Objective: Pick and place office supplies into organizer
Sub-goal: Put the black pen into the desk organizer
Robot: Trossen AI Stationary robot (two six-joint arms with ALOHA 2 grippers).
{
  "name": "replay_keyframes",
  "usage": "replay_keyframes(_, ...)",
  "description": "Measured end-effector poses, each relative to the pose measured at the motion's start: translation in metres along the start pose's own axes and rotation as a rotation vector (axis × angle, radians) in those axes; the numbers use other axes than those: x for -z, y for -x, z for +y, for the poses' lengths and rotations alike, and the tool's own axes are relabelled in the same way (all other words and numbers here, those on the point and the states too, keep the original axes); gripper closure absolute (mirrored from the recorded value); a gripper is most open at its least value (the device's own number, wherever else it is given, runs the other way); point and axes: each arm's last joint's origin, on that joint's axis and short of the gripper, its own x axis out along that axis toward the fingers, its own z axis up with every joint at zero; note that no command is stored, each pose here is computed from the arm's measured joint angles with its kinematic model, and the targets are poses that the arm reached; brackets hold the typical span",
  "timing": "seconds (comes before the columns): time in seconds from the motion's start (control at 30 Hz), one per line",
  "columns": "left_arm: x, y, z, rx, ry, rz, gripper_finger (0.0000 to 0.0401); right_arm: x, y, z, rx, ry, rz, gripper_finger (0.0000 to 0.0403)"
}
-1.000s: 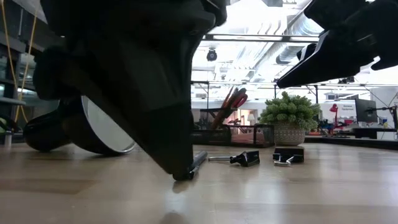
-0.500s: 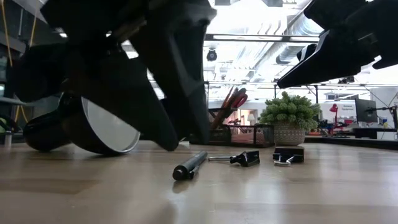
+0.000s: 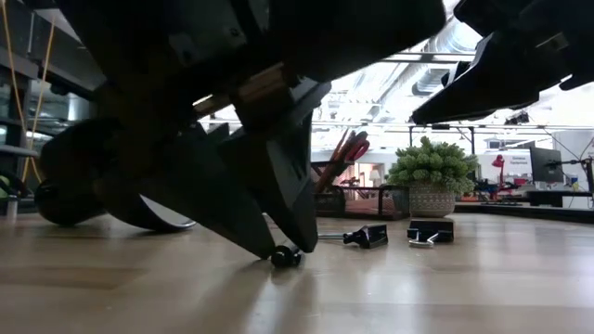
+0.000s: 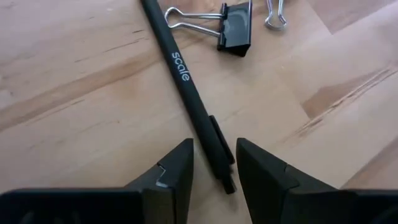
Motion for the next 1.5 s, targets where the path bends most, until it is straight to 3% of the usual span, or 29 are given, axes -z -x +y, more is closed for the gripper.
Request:
replay_keyframes(0.43, -0.0046, -0.0038, 0.0018, -0.028, -0.021, 0.023, 0.0297, -0.0002, 0.0, 0.0001, -0.001, -0.001, -0.002, 0.0281)
replay_keyframes(0.73, -0.0044, -0.0032, 0.0018, -0.027, -0.054, 0.022, 0.0393, -0.0002, 0.0, 0.0001, 0.0, -0.001, -0.002, 0.0281)
replay_keyframes(0.9, -0.0045, -0.0033, 0.0018, -0.027, -0.056, 0.013, 0.0376, -0.0002, 0.0, 0.0001, 0.0, 0.0, -0.002, 0.0281)
replay_keyframes(1.1, -0.0038, -0.0029, 0.002, -0.025, -0.086, -0.003, 0.0396, -0.0001, 0.0, 0.0, 0.0, 0.0, -0.002, 0.0281)
replay_keyframes(1.5, -0.0006, 0.0003, 0.0031, -0.025, -0.116, -0.023, 0.0398, 0.0001, 0.0, -0.0003, 0.007, 0.009, -0.003, 0.0281)
